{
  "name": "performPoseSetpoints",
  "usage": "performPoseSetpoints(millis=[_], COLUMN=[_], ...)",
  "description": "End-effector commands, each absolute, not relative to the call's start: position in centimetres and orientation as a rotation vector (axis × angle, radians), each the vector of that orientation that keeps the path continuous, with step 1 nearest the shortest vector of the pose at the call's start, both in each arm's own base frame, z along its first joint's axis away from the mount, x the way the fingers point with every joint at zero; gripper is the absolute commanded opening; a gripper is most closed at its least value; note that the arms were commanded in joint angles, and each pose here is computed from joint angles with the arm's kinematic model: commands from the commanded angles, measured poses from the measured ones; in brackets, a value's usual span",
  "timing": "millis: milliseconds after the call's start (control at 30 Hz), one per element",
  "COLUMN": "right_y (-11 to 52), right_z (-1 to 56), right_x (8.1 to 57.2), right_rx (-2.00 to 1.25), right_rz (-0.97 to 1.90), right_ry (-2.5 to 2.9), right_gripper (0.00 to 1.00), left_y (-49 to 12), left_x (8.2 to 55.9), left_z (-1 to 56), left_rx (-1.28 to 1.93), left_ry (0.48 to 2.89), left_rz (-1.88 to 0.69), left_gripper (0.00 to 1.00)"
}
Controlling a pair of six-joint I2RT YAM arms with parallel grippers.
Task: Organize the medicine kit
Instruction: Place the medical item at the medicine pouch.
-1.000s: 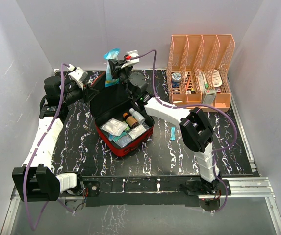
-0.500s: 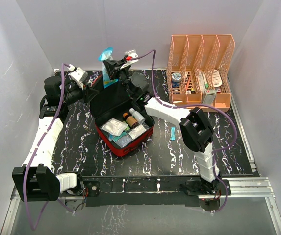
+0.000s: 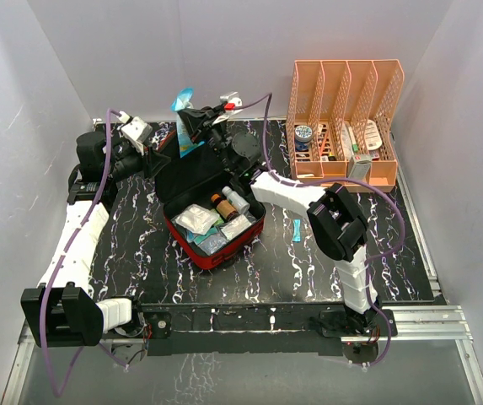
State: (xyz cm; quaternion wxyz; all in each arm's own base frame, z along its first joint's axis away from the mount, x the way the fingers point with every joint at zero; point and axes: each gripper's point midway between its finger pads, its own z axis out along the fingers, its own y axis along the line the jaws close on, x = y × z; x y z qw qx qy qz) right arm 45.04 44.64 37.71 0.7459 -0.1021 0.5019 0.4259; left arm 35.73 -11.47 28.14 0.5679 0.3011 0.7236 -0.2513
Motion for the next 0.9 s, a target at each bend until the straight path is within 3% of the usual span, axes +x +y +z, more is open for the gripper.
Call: performPoseSetpoints(millis=[0,233,633,867], right_y=[45.3,45.0,42.4,41.4], right_z=[36.9,35.7,41.6,41.6], right_x=[44.4,43.6,42.3,42.0], right_rx=[-0.242,-0.285,-0.206,-0.209], right_rz=[0.977,0.970,1.086,1.112], right_ry=[1.093,1.026,0.870,0.846], right_gripper=[0.00,0.00,0.00,0.00], left_y=[-14.1,-14.4,-14.3,-14.2], left_x=[33.1,32.9,32.8,32.8], left_z=[30.3,30.3,30.2,30.2], left_rx=[0.818,0.829,0.834,0.833], left_ry=[1.623,1.621,1.630,1.634], left_rz=[-0.720,-0.728,-0.709,-0.703], left_gripper=[0.00,0.00,0.00,0.00])
